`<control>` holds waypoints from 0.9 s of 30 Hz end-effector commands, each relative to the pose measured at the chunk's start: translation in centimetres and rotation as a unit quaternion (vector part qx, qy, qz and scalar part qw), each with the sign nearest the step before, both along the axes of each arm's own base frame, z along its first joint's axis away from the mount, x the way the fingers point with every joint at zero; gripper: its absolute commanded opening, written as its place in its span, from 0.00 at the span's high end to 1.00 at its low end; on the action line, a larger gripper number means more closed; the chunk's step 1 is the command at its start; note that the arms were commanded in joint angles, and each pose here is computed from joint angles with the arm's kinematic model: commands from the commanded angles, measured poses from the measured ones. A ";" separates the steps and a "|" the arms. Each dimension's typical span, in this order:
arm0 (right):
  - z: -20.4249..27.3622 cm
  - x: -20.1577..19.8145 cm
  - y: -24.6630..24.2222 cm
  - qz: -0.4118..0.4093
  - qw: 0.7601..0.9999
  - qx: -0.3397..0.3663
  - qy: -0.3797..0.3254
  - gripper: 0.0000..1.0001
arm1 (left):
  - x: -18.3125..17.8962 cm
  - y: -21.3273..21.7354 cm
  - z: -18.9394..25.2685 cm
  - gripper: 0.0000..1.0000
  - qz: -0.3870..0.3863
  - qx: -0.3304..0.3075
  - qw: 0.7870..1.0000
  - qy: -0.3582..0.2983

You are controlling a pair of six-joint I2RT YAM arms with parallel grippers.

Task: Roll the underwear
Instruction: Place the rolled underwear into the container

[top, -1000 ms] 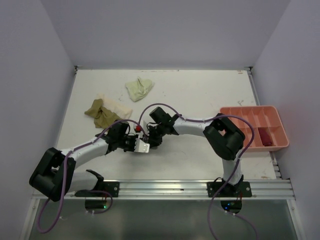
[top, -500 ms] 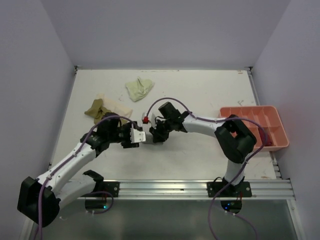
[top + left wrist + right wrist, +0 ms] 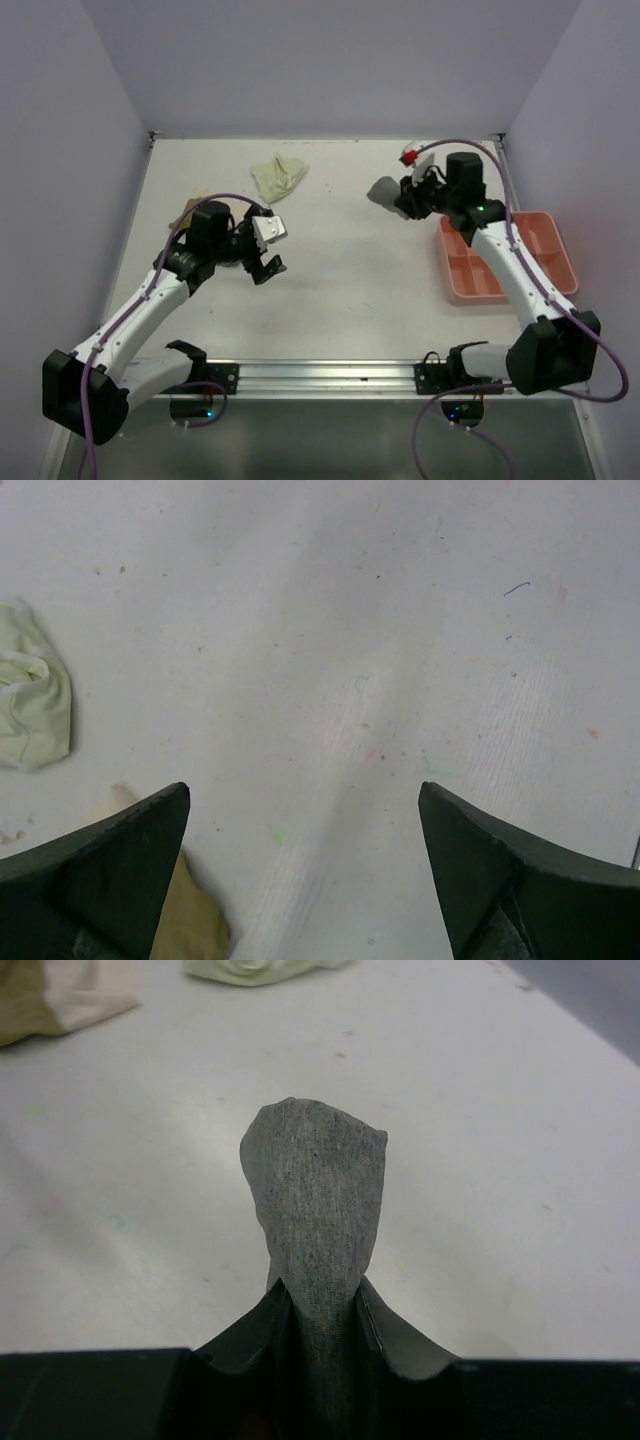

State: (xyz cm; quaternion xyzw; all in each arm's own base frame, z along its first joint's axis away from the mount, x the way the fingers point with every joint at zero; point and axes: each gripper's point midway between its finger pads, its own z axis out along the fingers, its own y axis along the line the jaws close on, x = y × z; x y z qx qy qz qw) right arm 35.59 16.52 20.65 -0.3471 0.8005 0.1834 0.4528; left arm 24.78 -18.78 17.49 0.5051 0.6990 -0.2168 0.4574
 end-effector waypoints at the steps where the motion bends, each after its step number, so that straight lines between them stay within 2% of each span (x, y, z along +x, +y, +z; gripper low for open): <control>1: 2.0 -0.5 -7.6 -0.104 0.993 -0.055 -0.034 1.00 | 1.8 -1.1 2.5 0.00 0.017 -0.040 0.999 -0.004; 4: 3.1 -1.0 -13.9 -0.184 0.976 -0.101 -0.059 1.00 | 2.4 -1.4 2.9 0.00 0.018 -0.046 0.999 -0.015; 5: 2.9 -1.3 -17.3 -0.232 0.963 -0.123 -0.056 1.00 | 2.5 -1.4 3.0 0.00 0.018 -0.047 0.999 -0.017; 8: 3.1 -2.6 -22.1 -0.291 0.935 -0.191 -0.068 1.00 | 2.6 -1.5 2.9 0.00 0.017 -0.044 0.999 -0.015; 11: 1.6 -3.7 -24.8 -0.325 0.909 -0.256 -0.055 1.00 | 2.7 -1.2 2.3 0.00 0.024 -0.035 0.999 -0.005; 14: 0.1 -4.0 -25.9 -0.349 0.896 -0.272 -0.047 1.00 | 2.6 -1.2 1.8 0.00 0.027 -0.032 0.999 0.005; 15: 0.1 -3.5 -26.0 -0.354 0.894 -0.270 -0.059 1.00 | 2.6 -1.1 1.6 0.00 0.028 -0.031 0.999 0.008; 20: -5.2 -2.6 -25.6 -0.342 0.900 -0.269 -0.004 1.00 | 2.5 -1.2 1.5 0.00 0.026 -0.034 0.999 0.011; 27: -9.1 -1.3 -23.6 -0.319 0.914 -0.251 0.012 1.00 | 2.2 -0.9 0.5 0.00 0.030 -0.025 0.999 0.016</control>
